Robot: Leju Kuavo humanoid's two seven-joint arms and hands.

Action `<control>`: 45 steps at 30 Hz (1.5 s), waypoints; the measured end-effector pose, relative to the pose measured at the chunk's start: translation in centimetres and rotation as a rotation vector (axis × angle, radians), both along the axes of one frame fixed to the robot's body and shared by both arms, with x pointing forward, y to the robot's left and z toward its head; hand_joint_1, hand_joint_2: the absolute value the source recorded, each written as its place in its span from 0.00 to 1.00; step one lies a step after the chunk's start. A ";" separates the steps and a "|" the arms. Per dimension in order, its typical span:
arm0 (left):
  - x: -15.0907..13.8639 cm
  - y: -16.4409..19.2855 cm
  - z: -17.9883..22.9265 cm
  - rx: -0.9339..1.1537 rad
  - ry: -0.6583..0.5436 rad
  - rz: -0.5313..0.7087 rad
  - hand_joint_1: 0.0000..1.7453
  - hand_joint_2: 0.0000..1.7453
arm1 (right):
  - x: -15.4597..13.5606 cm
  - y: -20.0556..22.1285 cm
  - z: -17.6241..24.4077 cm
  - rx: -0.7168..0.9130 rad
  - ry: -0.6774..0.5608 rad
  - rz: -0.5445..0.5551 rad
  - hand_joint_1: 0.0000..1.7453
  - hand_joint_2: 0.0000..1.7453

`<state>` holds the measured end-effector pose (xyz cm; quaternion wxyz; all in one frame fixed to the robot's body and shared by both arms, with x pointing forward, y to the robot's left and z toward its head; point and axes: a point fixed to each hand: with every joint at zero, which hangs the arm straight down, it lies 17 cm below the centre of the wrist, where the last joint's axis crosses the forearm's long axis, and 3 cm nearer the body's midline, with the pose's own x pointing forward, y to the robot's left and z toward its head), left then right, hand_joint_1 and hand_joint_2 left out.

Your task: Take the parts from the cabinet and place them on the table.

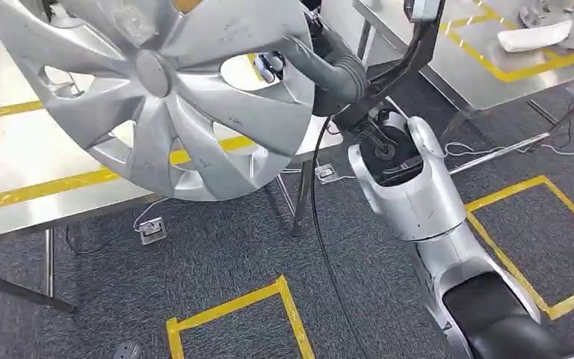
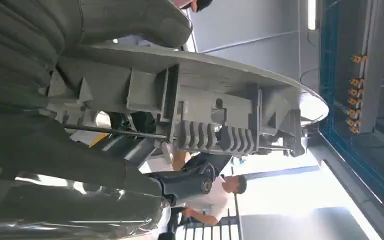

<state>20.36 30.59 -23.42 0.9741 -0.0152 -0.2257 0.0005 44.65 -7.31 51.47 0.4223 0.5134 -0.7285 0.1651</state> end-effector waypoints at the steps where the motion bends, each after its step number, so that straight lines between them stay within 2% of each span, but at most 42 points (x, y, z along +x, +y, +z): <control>1: 0.1 0.0 0.0 0.000 -0.001 -0.001 0.00 1.00 | 0.0 -0.1 0.0 0.001 0.000 0.000 1.00 1.00; 12: 0.4 0.3 0.1 0.010 -0.014 -0.003 0.00 1.00 | -0.3 -0.2 0.4 0.023 -0.004 0.030 1.00 1.00; 20: 0.1 2.7 0.0 0.065 0.004 0.029 0.00 1.00 | -1.3 1.7 0.4 0.023 0.002 0.115 1.00 1.00; 28: -0.5 2.5 -0.3 0.055 0.039 0.038 0.00 1.00 | -1.5 3.4 -0.4 0.005 0.017 0.143 1.00 1.00; 32: -0.5 0.7 -0.3 -0.001 0.050 0.040 0.00 1.00 | -0.9 3.2 -0.6 0.015 0.030 0.127 1.00 1.00; 38: -0.1 -0.5 0.0 -0.037 0.002 0.008 0.00 1.00 | 0.8 2.4 -1.2 0.008 0.096 0.070 1.00 1.00; 45: 0.2 -0.1 0.1 -0.042 -0.024 -0.008 0.00 1.00 | 0.5 1.8 0.0 -0.008 0.042 0.034 1.00 1.00</control>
